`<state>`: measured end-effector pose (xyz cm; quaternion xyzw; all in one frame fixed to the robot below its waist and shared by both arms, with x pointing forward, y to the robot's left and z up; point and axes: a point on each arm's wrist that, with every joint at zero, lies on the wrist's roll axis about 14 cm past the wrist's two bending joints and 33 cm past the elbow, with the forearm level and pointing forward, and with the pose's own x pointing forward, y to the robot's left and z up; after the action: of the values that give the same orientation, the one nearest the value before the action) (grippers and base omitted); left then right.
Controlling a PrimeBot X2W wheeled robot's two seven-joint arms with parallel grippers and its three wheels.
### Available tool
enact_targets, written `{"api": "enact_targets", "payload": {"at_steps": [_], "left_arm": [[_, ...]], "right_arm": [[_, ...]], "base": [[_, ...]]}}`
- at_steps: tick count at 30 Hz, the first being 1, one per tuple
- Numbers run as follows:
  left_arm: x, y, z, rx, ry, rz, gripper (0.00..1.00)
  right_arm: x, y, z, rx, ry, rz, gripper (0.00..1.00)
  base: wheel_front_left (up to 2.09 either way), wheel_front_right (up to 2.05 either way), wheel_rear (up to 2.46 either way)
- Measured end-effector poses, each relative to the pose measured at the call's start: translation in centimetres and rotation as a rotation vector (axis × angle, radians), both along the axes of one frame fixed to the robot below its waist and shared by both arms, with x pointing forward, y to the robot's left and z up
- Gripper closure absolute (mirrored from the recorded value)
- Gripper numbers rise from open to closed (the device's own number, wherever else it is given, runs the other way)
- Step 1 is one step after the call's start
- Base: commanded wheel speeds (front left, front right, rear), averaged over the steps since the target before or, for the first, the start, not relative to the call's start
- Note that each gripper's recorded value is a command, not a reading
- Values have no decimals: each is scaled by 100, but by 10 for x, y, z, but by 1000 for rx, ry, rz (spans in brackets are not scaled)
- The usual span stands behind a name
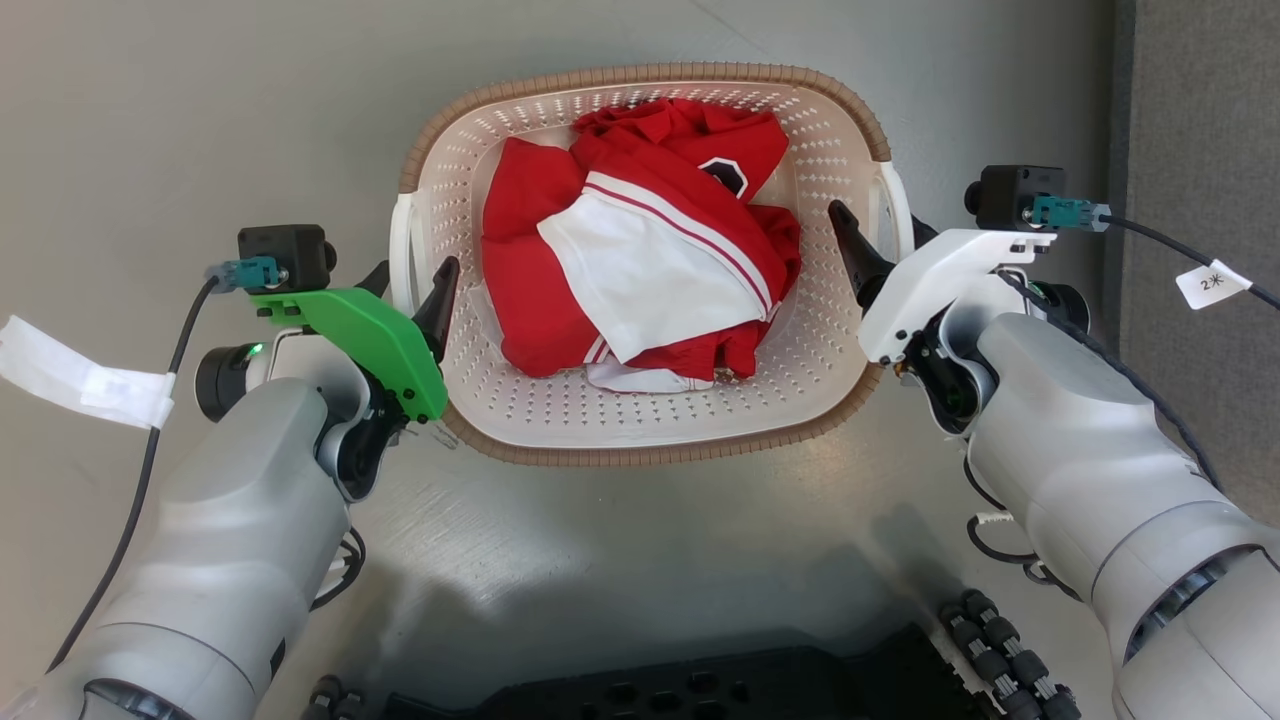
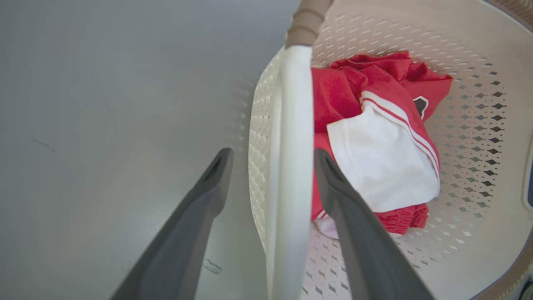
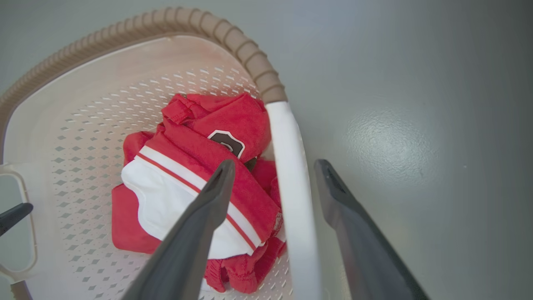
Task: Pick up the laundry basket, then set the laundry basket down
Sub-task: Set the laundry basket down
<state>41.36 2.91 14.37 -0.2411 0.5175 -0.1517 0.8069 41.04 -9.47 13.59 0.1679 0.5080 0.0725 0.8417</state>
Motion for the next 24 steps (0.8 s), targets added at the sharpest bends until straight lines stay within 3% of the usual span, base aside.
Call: {"api": "enact_targets", "payload": {"at_steps": [13, 24], "left_arm": [[3, 8, 8, 24, -20, -3, 0], [18, 8, 44, 15, -129, 26, 0]], "right_arm": [[8, -1, 10, -3, -23, -20, 0], [22, -17, 46, -17, -91, -91, 0]], "base": [[0, 0, 0], [0, 0, 0]]}}
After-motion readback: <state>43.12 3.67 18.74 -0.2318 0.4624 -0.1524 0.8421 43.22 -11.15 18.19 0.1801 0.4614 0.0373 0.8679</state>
